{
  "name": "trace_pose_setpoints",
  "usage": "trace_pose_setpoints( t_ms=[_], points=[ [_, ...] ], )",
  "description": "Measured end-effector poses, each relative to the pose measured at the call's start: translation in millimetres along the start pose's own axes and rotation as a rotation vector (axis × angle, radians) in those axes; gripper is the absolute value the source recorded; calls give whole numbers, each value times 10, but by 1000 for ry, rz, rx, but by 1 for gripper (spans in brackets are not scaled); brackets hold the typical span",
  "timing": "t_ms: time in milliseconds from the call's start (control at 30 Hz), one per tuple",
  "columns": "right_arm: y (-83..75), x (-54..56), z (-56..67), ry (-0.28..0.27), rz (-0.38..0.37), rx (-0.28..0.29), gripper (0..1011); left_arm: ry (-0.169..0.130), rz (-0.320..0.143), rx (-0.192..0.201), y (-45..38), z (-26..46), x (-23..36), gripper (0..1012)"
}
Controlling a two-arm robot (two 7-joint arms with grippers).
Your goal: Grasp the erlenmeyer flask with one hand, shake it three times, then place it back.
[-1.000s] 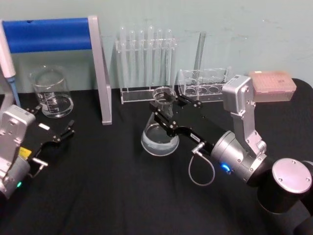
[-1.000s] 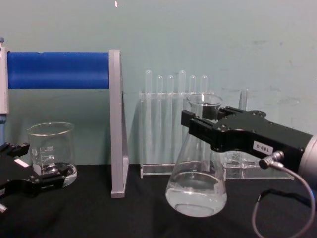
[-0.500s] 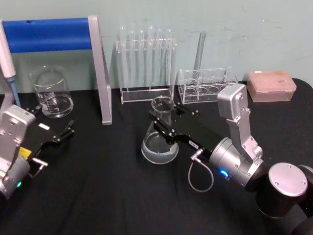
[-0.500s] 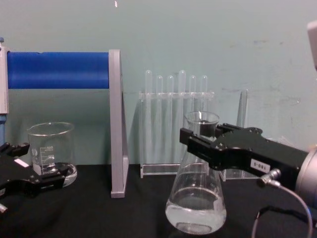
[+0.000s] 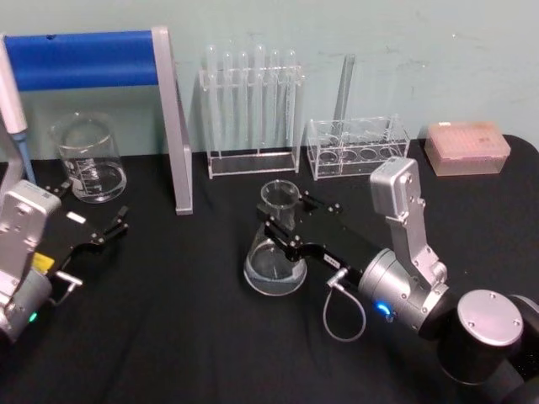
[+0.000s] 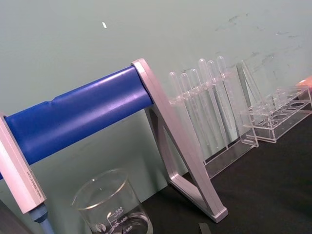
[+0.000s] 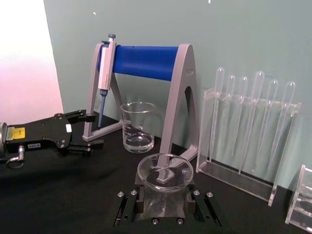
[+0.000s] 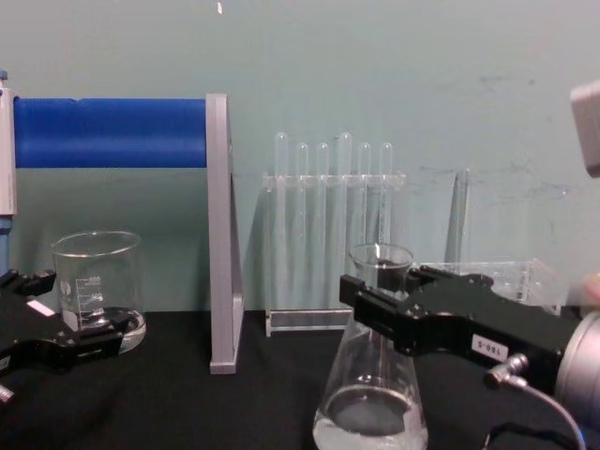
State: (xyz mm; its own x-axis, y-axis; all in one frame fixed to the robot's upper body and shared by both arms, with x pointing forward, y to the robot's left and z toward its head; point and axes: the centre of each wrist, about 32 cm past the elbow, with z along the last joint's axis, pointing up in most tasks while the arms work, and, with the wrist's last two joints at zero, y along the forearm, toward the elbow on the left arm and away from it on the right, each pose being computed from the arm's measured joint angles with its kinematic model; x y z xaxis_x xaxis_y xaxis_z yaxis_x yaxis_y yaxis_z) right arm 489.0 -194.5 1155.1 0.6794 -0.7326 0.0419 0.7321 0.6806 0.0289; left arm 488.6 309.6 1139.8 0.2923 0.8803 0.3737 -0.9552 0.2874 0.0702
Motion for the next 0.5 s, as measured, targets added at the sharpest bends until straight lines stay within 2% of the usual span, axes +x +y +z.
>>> trace_pose_setpoints(
  t_ms=[500],
  points=[
    [-18,-34,-115,27,7,-28,456,0,0,0,0,0,0,1001]
  ],
)
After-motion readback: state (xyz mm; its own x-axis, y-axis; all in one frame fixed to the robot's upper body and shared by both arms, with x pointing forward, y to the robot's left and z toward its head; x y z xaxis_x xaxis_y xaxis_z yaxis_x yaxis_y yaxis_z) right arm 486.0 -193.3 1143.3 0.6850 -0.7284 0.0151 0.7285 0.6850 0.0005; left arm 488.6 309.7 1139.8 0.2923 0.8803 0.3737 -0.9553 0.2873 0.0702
